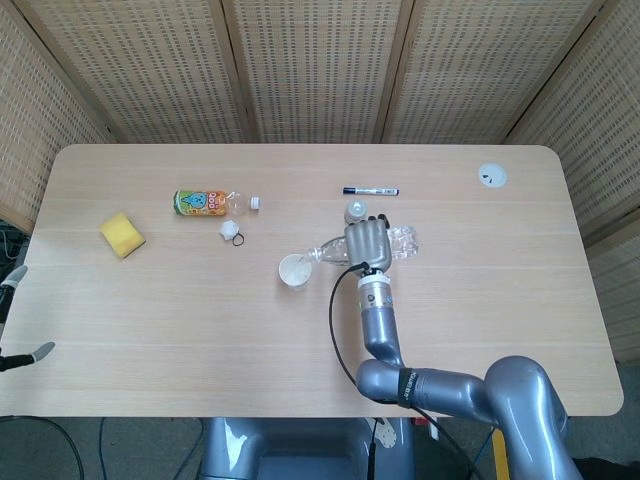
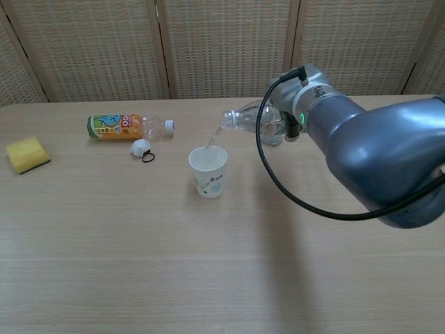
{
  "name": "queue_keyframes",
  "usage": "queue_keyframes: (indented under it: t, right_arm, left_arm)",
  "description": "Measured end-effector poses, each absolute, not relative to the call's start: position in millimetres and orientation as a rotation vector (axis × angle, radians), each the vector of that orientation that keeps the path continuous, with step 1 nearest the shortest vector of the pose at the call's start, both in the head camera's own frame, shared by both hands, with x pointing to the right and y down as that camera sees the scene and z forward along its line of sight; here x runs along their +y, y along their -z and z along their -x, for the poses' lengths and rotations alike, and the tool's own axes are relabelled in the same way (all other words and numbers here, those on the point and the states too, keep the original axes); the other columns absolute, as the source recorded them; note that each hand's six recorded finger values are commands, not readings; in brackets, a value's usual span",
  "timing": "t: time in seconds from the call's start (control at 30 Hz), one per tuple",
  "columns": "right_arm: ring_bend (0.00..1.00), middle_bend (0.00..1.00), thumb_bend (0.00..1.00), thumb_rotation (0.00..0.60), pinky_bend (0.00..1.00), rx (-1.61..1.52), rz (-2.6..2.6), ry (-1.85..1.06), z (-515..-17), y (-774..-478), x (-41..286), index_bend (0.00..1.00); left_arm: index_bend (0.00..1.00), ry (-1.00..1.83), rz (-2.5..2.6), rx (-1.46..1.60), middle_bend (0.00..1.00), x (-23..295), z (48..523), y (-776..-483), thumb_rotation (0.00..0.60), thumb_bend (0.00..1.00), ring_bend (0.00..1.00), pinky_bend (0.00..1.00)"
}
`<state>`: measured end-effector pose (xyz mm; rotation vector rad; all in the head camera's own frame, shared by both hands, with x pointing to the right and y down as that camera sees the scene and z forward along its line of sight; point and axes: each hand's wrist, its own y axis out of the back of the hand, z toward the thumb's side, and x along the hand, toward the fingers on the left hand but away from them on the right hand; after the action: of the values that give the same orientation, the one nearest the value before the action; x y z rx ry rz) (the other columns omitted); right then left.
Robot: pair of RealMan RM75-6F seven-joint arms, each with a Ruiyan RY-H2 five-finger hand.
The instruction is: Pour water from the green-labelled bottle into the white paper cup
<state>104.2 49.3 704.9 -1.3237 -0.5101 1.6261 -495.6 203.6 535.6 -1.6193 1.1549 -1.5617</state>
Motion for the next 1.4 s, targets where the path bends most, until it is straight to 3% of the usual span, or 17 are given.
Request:
queue_keyframes:
  t: [0.6, 1.0, 1.2, 1.4]
  right_arm:
    - [0.57, 0.63, 0.68, 0.600, 0.64, -0.881, 1.622, -1.616, -111, -705, 45, 0.59]
    - [0.57, 0.63, 0.68, 0.600, 0.59, -1.206, 2.059, -1.485, -132, -695, 42, 0.59]
    - [0.57, 0.63, 0.68, 0.600, 0.46, -1.392, 2.268, -1.393, -159, -702, 50, 0.59]
    - [0.57, 0.63, 0.68, 0.600, 0.44, -1.589, 2.418, -1.254, -175, -707, 56, 0.59]
  left_arm:
    - [0.00, 1.564, 1.624, 1.148, 0.00, 204, 495, -537, 0.600, 0.05, 0.00, 0.00]
    - [0.00, 1.562, 1.631, 1.135, 0.00, 205, 491, -539, 0.600, 0.05, 0.00, 0.00]
    - [0.00, 1.560, 1.632, 1.119, 0.00, 206, 487, -540, 0.600, 0.05, 0.00, 0.00]
    - [0.00, 1.564, 1.629, 1.110, 0.00, 207, 485, -542, 0.600, 0.05, 0.00, 0.00]
